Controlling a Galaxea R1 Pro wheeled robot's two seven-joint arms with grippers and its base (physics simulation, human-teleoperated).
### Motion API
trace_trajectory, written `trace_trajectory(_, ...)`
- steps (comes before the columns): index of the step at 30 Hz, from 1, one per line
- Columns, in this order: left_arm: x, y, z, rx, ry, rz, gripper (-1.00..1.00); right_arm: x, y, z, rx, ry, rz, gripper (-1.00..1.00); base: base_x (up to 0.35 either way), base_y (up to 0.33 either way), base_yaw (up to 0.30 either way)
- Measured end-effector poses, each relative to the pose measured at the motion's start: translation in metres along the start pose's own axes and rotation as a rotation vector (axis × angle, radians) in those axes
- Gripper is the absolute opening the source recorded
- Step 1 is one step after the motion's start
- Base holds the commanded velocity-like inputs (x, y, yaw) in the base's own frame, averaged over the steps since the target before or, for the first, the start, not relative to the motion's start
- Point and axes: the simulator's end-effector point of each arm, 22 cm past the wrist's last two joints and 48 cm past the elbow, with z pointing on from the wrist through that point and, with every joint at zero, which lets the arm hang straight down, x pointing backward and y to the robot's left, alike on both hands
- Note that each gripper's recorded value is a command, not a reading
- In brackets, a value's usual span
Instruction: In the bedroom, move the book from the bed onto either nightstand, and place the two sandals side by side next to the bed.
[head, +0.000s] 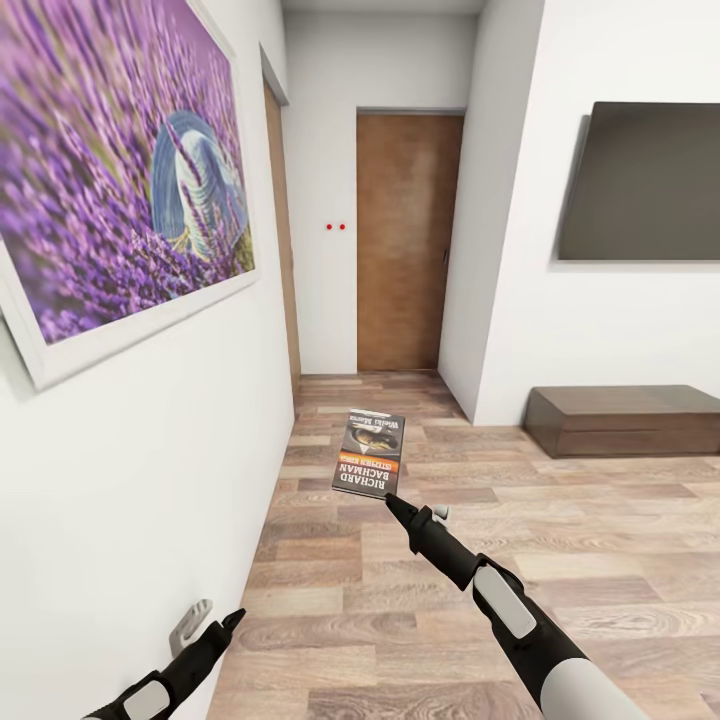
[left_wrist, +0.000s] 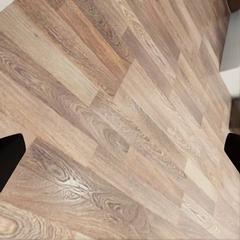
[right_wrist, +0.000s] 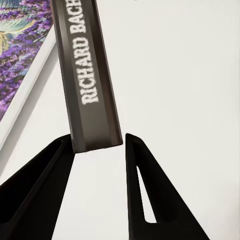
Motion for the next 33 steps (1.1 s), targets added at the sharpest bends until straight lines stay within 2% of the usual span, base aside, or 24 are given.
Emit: trace_trajectory(33,0.0002,-0.0001,0.0000,0.000,0.001,0.002,1.00,0.0001,0.0001,0.0000,0.000,0.001,0.000,-1.00,0.143,0.000,0.000)
